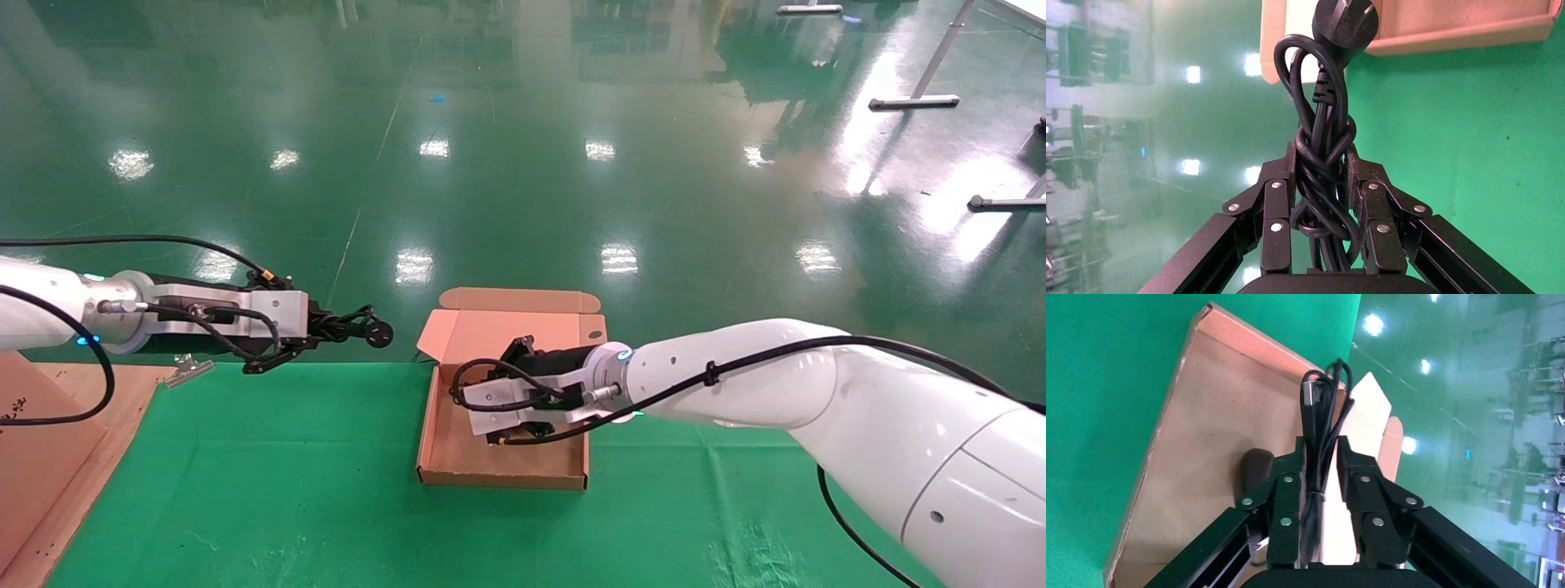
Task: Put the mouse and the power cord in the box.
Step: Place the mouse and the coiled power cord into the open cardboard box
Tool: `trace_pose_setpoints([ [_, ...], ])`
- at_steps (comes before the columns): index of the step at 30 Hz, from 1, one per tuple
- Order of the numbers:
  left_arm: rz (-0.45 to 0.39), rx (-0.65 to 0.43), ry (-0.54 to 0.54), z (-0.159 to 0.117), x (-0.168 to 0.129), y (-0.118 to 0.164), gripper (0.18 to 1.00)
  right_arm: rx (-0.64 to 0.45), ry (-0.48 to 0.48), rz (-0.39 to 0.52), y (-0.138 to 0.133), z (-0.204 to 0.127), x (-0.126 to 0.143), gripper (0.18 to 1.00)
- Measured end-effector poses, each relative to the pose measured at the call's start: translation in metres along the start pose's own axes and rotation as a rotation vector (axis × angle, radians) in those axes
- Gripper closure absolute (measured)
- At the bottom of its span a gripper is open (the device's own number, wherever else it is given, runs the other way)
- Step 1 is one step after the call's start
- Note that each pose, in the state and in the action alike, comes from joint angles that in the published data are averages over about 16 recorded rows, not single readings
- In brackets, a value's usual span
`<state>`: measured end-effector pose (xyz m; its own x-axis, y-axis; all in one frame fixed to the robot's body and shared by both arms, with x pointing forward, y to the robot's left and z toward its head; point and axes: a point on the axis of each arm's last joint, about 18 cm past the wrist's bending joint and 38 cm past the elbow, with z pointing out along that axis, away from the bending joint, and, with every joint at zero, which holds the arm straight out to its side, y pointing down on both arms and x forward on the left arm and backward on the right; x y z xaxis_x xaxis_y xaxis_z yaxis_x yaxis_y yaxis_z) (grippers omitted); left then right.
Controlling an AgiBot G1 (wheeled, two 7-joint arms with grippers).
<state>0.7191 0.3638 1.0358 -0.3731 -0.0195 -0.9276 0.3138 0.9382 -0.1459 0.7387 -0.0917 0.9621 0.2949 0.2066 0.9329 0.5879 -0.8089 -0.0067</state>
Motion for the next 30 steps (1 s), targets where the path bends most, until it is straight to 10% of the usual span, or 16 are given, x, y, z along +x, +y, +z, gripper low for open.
trace_pose_setpoints([
  [14, 0.010, 0.025, 0.061, 0.018, 0.012, -0.018, 0.844, -0.002, 0.023, 0.053, 0.005, -0.001, 0.004, 0.705],
  [30, 0.054, 0.070, 0.124, 0.081, 0.057, -0.061, 0.845, -0.049, 0.144, 0.351, 0.057, -0.020, 0.024, 0.357],
])
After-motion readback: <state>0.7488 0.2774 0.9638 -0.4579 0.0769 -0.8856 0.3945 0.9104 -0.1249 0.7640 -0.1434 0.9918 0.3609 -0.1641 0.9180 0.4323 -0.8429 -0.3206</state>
